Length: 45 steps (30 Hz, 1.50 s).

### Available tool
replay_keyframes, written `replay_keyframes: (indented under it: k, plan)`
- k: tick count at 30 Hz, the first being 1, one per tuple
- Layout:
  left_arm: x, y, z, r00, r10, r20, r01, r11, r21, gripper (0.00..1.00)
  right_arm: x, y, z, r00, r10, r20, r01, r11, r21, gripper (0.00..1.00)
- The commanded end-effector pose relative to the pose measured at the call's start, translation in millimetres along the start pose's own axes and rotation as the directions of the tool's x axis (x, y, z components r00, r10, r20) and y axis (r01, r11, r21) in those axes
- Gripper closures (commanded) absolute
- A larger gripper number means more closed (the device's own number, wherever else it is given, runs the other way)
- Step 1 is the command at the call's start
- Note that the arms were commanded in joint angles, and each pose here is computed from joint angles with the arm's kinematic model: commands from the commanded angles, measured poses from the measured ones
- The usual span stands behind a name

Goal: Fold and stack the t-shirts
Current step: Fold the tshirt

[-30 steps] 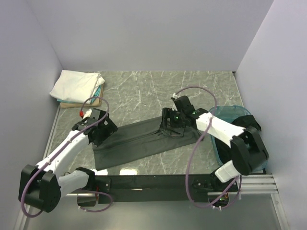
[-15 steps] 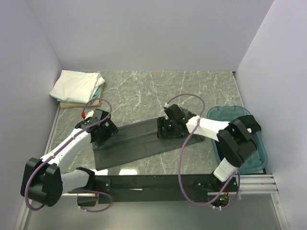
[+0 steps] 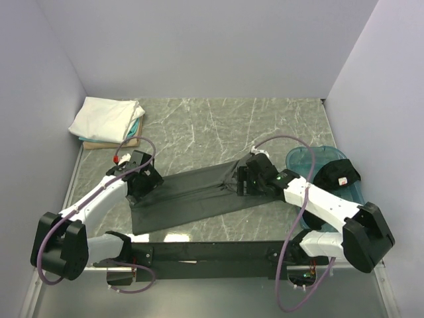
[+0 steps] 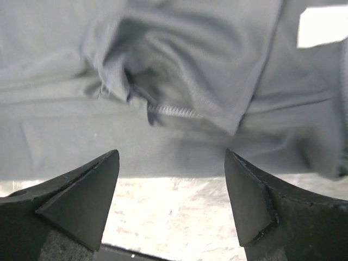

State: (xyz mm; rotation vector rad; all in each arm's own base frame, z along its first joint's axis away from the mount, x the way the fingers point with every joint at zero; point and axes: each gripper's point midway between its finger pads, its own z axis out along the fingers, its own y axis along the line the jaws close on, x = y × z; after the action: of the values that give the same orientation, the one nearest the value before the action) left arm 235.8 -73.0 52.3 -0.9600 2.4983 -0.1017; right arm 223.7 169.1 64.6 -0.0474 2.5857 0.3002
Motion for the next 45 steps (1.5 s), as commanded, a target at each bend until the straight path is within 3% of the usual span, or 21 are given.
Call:
replay_keyframes:
  k: [1, 5, 7, 10, 15, 20, 24, 40, 45]
  plan:
    - [-7.4, -12.9, -4.0, 1.0, -0.003, 0.019, 0.003, 0.999, 0.044, 0.01, -31.7, -12.0, -8.0, 0.995, -0.039, 0.091, 0.031, 0.996, 0.088, 0.17]
    - [-5.6, -16.1, 0.2, 1.0, 0.005, 0.013, -0.006, 0.999, 0.054, 0.01, -32.3, -24.5, 2.0, 0.987, -0.153, 0.043, 0.144, 0.976, 0.165, 0.2]
    - [-4.5, -22.8, 2.5, 1.0, 0.006, 0.005, -0.006, 0.996, 0.085, 0.01, -28.2, -21.4, 11.0, 0.985, -0.17, 0.009, 0.167, 0.974, 0.151, 0.28]
    - [-2.5, -24.3, 8.3, 1.0, 0.009, -0.001, -0.009, 0.996, 0.087, 0.01, -28.5, -26.6, 20.0, 0.986, -0.167, -0.027, 0.169, 0.964, 0.203, 0.31]
    - [2.1, -11.7, 22.7, 1.0, 0.013, -0.007, -0.013, 1.0, 0.018, 0.0, -26.1, -38.8, 33.1, 0.989, -0.127, -0.072, 0.143, 0.946, 0.291, 0.32]
    - [9.6, 2.3, 36.6, 1.0, 0.013, -0.026, -0.014, 0.999, -0.049, 0.01, -26.4, -53.2, 34.5, 0.999, -0.035, -0.04, 0.047, 0.933, 0.357, 0.56]
    - [12.5, 11.4, 42.4, 0.999, 0.007, -0.035, -0.01, 0.996, -0.089, 0.01, -20.8, -64.6, 30.8, 0.999, 0.028, -0.018, -0.018, 0.916, 0.401, 0.6]
    - [11.2, 20.4, 38.6, 0.999, -0.006, -0.035, 0.002, 0.994, -0.108, 0.0, 6.3, -81.6, 5.5, 0.995, 0.102, -0.001, -0.093, 0.917, 0.389, 0.59]
    - [-1.8, 13.9, 27.1, 1.0, 0.011, 0.001, -0.01, 0.994, -0.105, 0.01, -7.4, -48.8, -13.5, 0.992, 0.115, 0.05, -0.122, 0.974, 0.191, 0.52]
